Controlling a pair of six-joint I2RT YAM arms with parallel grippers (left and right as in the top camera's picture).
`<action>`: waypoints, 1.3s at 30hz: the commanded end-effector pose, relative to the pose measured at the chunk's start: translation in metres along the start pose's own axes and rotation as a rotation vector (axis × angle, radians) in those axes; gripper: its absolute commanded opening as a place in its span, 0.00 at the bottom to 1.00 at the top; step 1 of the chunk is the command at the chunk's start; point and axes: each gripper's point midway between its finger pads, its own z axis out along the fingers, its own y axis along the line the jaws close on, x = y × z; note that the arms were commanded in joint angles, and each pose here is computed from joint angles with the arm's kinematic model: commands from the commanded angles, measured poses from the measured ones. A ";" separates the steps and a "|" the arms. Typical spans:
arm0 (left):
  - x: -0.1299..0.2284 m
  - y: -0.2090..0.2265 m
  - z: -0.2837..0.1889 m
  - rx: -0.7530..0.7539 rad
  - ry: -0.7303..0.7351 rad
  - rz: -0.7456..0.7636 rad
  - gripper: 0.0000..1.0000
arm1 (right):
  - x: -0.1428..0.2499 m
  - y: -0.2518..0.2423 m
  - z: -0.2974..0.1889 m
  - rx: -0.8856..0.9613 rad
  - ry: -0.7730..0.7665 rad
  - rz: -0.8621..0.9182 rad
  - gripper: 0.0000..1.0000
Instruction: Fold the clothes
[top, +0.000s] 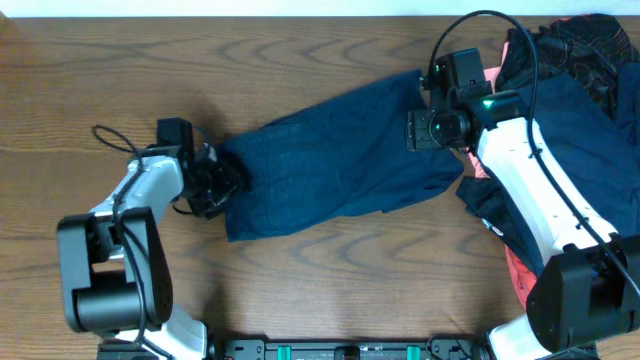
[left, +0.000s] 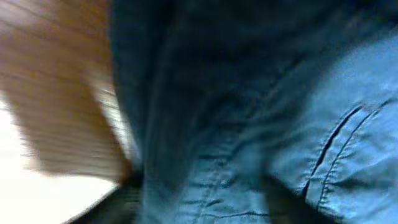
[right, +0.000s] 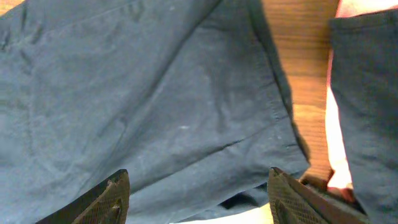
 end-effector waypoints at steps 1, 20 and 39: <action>0.017 0.004 0.018 -0.023 0.068 0.077 0.19 | 0.007 0.019 0.009 -0.055 0.035 -0.056 0.66; 0.033 -0.058 -0.141 0.040 -0.013 0.131 0.06 | 0.132 0.226 0.122 -0.592 0.350 -0.372 0.25; 0.048 -0.074 -0.168 0.114 -0.086 0.179 0.06 | 0.020 0.108 0.061 -0.101 0.085 -0.291 0.45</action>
